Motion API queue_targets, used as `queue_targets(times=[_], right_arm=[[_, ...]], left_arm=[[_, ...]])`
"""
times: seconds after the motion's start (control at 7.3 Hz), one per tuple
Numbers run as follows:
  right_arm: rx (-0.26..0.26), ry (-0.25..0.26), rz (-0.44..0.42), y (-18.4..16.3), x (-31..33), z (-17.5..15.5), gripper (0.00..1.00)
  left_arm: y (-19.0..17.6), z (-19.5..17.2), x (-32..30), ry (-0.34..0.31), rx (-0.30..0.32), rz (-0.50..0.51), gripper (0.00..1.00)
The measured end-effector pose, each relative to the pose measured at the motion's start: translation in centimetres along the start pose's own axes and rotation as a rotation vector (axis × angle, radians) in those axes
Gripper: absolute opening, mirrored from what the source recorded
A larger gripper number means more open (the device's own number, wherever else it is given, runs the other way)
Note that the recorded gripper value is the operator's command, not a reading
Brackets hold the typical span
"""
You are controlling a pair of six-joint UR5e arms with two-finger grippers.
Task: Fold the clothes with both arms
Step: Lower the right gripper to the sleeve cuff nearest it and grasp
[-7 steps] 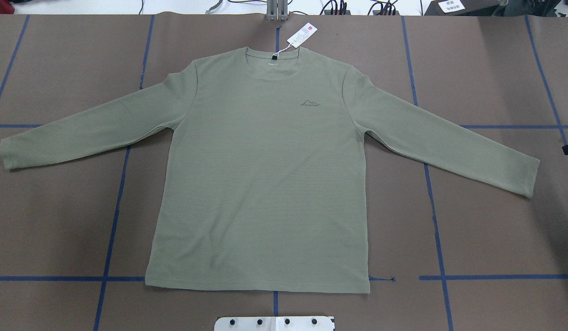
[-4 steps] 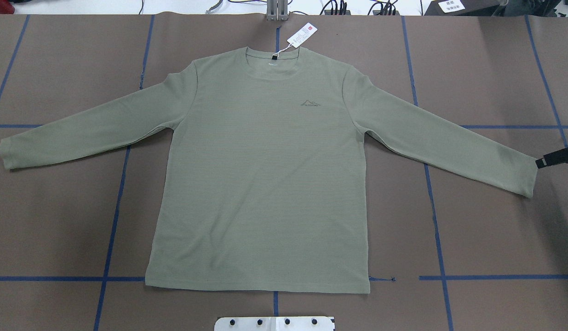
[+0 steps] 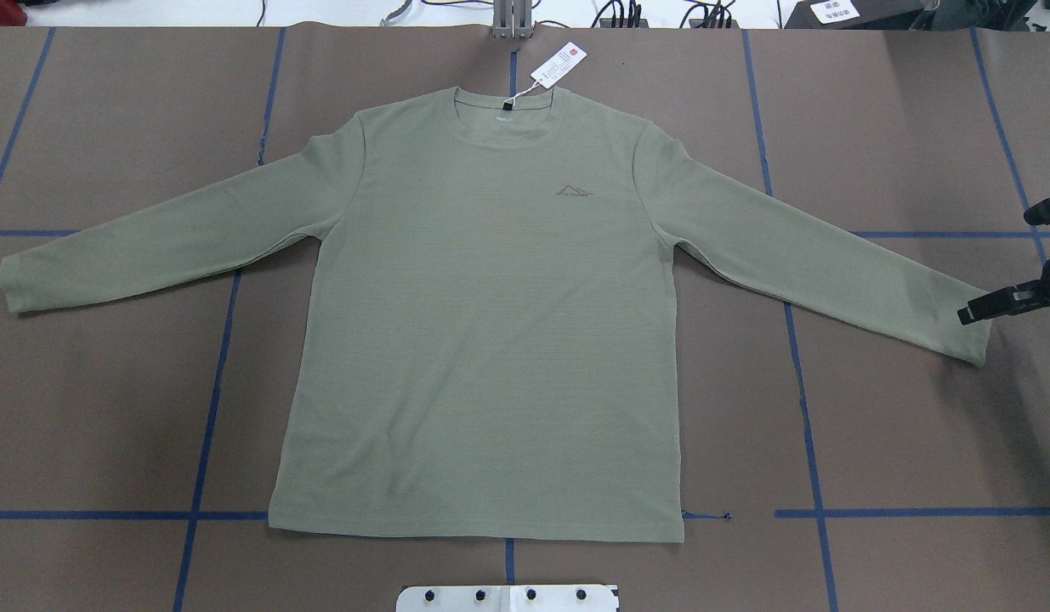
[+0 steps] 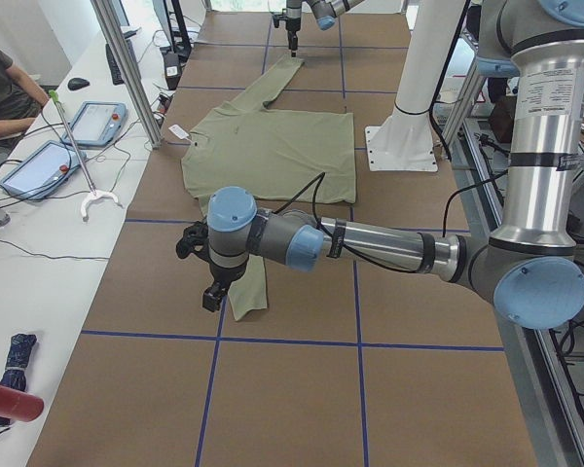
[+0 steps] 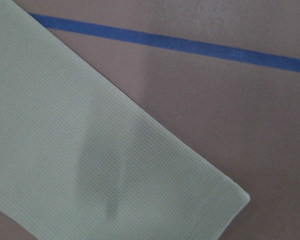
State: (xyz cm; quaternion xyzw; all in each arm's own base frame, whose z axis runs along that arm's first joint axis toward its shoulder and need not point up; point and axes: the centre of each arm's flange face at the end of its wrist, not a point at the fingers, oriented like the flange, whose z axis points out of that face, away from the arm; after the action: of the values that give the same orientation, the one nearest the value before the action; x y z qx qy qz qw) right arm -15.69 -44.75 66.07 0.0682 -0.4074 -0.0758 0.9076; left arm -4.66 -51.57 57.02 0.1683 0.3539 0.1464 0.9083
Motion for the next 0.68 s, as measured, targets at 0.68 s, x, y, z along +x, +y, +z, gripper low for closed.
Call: queue_targets(times=[0.68], right_arm=[[-0.040, 0.017, 0.020, 0.2, 1.0, 2.0, 1.00]], left_arm=[[-0.1, -0.2, 0.2, 0.001, 0.006, 0.007, 1.00]])
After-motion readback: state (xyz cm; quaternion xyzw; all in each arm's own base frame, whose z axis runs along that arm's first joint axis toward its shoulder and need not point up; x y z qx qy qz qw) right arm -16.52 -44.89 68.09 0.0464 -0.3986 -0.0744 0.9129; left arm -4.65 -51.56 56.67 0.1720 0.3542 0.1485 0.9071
